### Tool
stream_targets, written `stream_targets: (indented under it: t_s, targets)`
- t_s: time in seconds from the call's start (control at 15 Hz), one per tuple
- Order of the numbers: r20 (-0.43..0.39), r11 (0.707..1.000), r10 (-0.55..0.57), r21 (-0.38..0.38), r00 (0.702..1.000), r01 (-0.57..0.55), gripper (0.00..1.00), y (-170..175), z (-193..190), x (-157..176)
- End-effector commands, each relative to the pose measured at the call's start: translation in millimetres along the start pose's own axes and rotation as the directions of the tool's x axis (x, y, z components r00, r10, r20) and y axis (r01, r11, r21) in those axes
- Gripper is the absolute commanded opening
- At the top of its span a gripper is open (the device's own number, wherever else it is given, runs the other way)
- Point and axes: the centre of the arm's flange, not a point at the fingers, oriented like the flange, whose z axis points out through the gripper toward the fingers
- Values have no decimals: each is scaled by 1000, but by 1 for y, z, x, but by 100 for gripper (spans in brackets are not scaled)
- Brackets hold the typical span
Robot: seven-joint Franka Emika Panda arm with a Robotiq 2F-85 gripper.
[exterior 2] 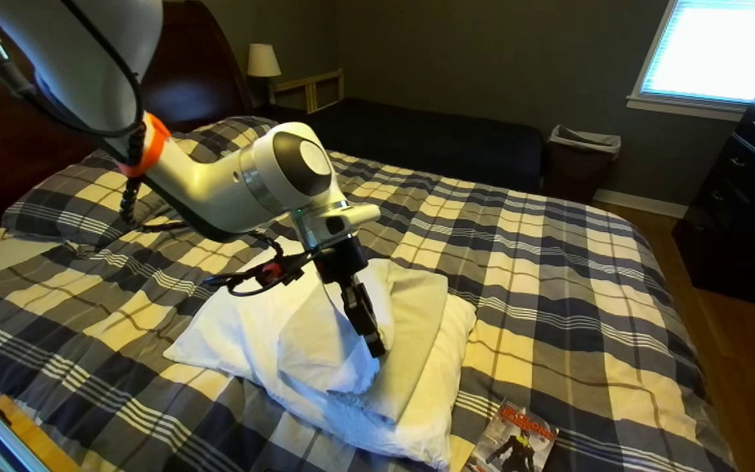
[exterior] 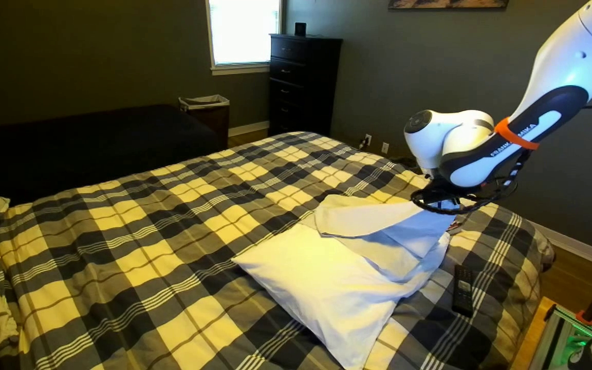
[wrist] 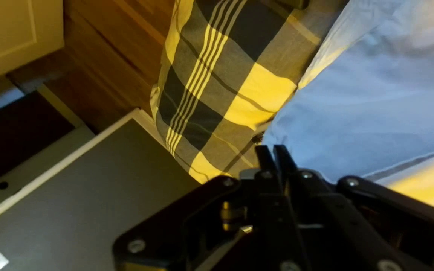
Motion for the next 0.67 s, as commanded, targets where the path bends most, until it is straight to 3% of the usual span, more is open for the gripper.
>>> stream_targets:
  t_s: [0.0,0.2,0.6]
  targets:
    - [121,995,92,19,988,-95,1,-7,28,39]
    - [133,981,181,39,974,-188,1,-12,40,59]
    - [14,956,246,161,969,-245,1,-14,59,95]
